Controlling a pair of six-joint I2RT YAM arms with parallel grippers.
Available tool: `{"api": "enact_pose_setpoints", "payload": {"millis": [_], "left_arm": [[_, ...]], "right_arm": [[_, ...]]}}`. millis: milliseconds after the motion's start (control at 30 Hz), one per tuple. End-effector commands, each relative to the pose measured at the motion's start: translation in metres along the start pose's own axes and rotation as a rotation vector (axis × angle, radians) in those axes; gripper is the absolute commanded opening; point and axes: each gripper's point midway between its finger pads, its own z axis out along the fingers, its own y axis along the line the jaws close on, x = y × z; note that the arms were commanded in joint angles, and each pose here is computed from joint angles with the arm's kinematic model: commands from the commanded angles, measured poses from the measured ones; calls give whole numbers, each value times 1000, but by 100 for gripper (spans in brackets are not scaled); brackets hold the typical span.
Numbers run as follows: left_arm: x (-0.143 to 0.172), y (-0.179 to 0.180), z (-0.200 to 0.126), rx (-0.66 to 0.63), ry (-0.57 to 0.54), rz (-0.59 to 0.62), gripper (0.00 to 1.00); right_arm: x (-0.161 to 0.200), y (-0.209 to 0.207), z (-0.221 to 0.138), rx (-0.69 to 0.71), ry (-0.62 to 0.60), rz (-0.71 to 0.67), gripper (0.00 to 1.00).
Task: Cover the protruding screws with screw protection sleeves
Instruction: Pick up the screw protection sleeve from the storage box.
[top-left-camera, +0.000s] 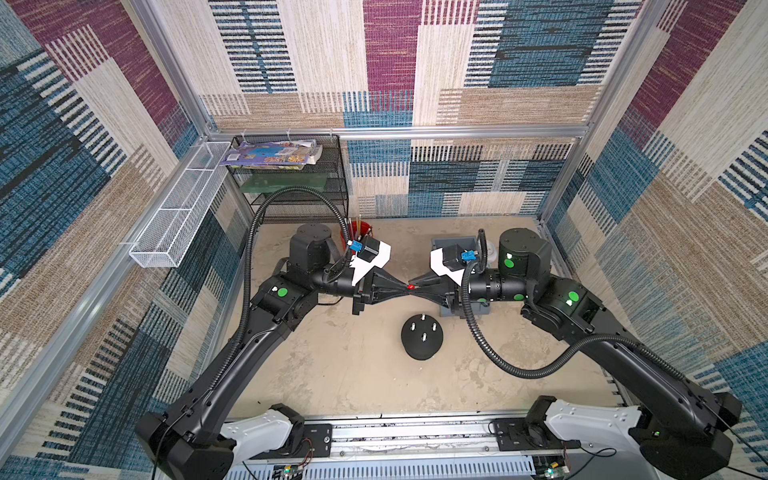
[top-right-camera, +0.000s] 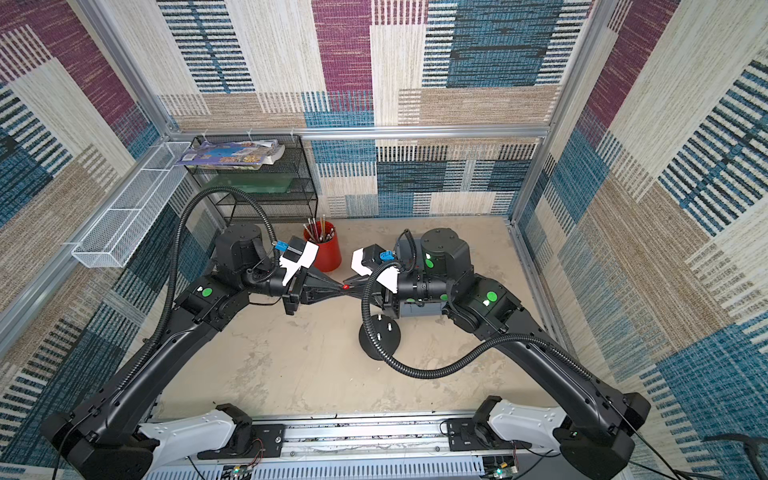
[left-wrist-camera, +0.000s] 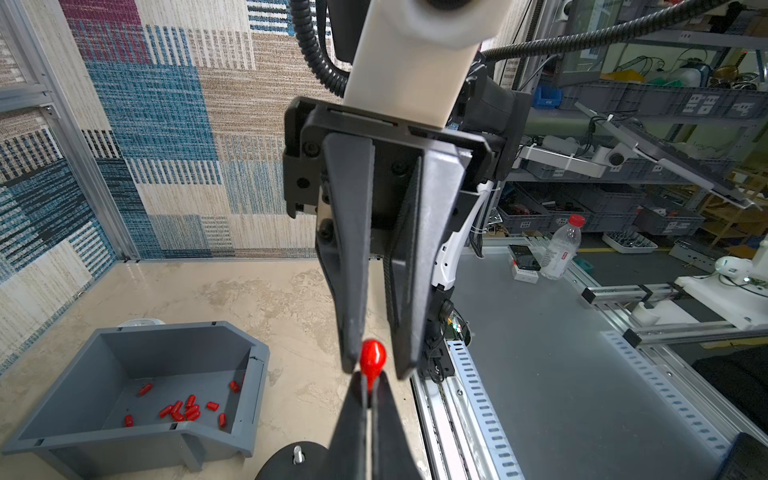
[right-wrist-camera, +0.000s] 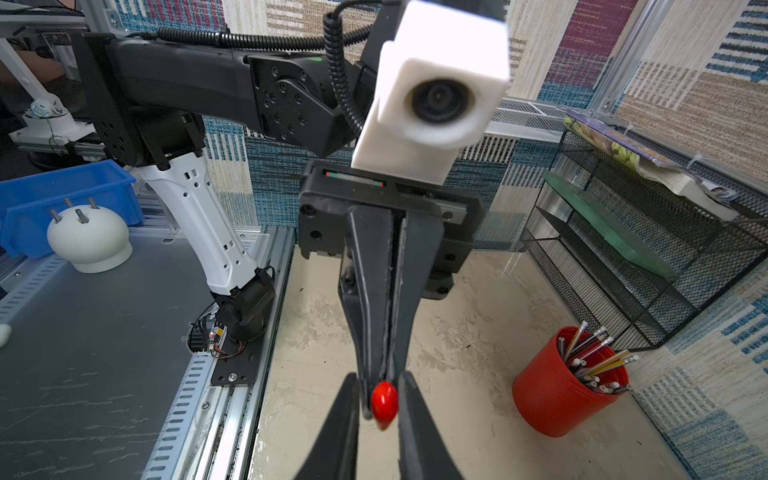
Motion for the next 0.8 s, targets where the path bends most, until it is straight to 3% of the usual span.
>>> {"api": "enact_pose_setpoints", "payload": {"millis": [0, 500, 767], "left_arm": [[-4, -3, -1, 6, -11, 9, 0], [-1, 0, 0, 6, -7, 0, 0], [-1, 1, 1, 5, -6, 0, 0]], "right_arm": [[-2, -1, 1, 1, -2, -6, 19], [-7, -1, -3, 15, -15, -19, 18], [-5, -1, -3, 13, -8, -18, 8]]}}
